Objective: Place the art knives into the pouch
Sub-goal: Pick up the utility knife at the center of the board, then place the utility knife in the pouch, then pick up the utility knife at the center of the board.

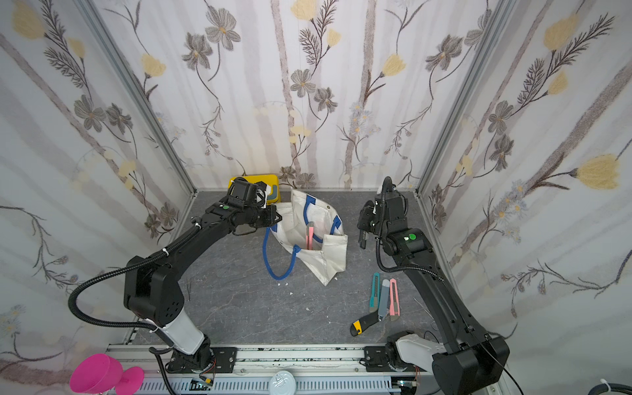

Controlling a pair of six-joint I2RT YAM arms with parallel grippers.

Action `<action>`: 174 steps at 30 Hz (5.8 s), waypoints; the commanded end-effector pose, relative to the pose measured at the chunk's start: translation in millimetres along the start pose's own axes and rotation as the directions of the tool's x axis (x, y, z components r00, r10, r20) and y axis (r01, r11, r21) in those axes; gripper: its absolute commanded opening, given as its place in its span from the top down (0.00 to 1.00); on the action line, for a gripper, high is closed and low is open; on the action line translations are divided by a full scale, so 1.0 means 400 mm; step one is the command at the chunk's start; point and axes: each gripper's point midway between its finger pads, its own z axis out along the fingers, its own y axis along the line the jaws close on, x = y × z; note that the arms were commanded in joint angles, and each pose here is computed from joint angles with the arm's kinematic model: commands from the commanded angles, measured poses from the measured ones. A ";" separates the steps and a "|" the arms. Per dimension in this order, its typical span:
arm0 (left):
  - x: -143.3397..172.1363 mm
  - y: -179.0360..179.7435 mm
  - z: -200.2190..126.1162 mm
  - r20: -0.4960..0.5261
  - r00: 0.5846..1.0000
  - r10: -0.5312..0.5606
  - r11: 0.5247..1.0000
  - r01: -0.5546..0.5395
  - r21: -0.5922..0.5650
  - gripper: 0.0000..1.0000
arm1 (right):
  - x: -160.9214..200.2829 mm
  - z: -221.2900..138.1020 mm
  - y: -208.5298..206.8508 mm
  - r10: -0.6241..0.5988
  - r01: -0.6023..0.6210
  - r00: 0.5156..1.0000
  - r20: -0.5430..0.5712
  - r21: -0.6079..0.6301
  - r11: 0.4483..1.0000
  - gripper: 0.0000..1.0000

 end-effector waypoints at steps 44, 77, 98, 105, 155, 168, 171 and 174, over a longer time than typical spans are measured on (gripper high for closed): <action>-0.012 -0.015 -0.012 0.028 1.000 0.010 1.000 -0.011 0.019 1.00 | 0.179 0.237 0.360 -0.226 0.190 0.962 -0.151 -0.225 0.956 0.34; -0.005 -0.003 0.002 0.016 1.000 0.004 1.000 -0.004 0.009 1.00 | 0.549 -0.020 -0.341 0.227 -0.054 0.894 -0.387 0.409 0.911 0.00; -0.002 -0.016 0.001 0.010 1.000 0.008 1.000 -0.008 0.030 1.00 | 0.654 -0.006 -0.474 0.361 -0.110 0.852 -0.380 0.543 0.832 0.42; 0.000 -0.014 0.006 0.005 1.000 0.008 1.000 -0.008 0.028 1.00 | 0.650 0.001 -0.500 0.367 -0.117 0.865 -0.342 0.574 0.811 0.52; -0.003 -0.016 -0.003 0.012 1.000 0.014 1.000 -0.014 0.025 1.00 | 0.350 0.053 -0.328 0.178 -0.110 0.960 -0.218 0.290 0.951 0.77; -0.001 -0.011 0.000 0.009 1.000 0.013 1.000 -0.013 0.017 1.00 | 0.122 0.021 -0.155 0.051 -0.035 0.995 -0.087 0.175 0.984 0.81; -0.002 -0.013 -0.001 0.011 1.000 0.013 1.000 -0.013 0.019 1.00 | 0.080 0.012 -0.100 0.016 -0.006 0.998 -0.068 0.147 0.989 0.81; -0.001 -0.012 0.000 0.010 1.000 0.011 1.000 -0.011 0.019 1.00 | 0.033 0.001 -0.050 0.008 -0.005 1.000 -0.029 0.105 0.994 0.83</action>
